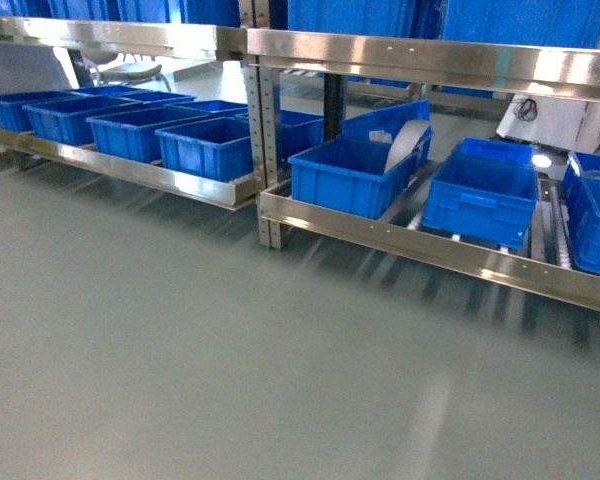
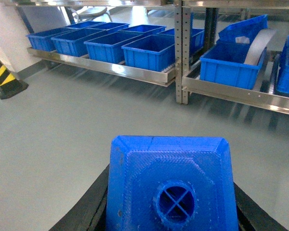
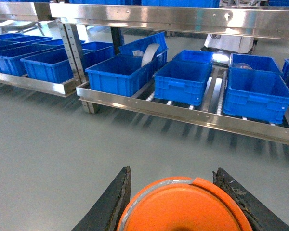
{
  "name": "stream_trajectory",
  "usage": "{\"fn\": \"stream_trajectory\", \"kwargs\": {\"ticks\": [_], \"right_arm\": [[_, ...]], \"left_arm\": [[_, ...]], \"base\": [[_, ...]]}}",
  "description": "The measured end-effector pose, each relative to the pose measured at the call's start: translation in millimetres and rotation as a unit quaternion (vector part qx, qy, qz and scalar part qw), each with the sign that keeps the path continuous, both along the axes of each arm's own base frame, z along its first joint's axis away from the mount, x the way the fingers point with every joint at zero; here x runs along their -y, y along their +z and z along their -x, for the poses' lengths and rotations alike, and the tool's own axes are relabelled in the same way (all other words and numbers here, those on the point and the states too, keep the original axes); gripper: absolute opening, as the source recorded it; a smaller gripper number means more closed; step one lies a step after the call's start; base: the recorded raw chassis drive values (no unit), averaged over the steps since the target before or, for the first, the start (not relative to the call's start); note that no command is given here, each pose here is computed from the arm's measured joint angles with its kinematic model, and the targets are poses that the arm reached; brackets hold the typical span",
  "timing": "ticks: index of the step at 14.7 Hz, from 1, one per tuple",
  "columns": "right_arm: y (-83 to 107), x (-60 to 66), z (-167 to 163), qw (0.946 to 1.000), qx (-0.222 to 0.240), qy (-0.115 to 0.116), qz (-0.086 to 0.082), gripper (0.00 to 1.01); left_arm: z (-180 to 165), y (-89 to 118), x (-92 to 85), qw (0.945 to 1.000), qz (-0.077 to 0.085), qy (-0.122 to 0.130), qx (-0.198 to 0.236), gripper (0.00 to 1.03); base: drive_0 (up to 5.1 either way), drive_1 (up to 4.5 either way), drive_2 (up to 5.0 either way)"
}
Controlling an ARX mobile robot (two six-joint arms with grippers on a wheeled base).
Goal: Sort blue parts and orange caps into right shelf containers
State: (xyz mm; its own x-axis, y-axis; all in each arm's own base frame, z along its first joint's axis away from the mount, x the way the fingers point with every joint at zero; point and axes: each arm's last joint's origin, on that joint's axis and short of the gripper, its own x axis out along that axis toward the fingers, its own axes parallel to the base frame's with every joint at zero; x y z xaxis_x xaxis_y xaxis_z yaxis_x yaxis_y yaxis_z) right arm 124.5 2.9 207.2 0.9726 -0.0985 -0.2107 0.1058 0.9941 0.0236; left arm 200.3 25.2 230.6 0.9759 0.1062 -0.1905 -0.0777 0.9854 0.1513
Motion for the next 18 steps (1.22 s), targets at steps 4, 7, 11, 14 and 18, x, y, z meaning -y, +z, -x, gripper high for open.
{"fn": "stream_trajectory", "kwargs": {"ticks": [4, 7, 11, 14, 18], "right_arm": [[0.0, 0.0, 0.0, 1.0000, 0.000, 0.000, 0.000, 0.44], [0.0, 0.0, 0.0, 1.0000, 0.000, 0.000, 0.000, 0.44], [0.0, 0.0, 0.0, 1.0000, 0.000, 0.000, 0.000, 0.44], [0.0, 0.0, 0.0, 1.0000, 0.000, 0.000, 0.000, 0.44], [0.0, 0.0, 0.0, 1.0000, 0.000, 0.000, 0.000, 0.44]], "left_arm": [[0.0, 0.0, 0.0, 1.0000, 0.000, 0.000, 0.000, 0.44], [0.0, 0.1, 0.1, 1.0000, 0.000, -0.001, 0.001, 0.44], [0.1, 0.1, -0.1, 1.0000, 0.000, 0.000, 0.000, 0.44], [0.1, 0.1, -0.1, 1.0000, 0.000, 0.000, 0.000, 0.44], [0.1, 0.1, -0.1, 1.0000, 0.000, 0.000, 0.000, 0.44]], "base": [[-1.7, -1.71, -1.7], [-1.7, -1.71, -1.7], [-1.7, -1.69, -1.7], [-1.7, -1.69, -1.7], [-1.7, -1.69, -1.7]]}}
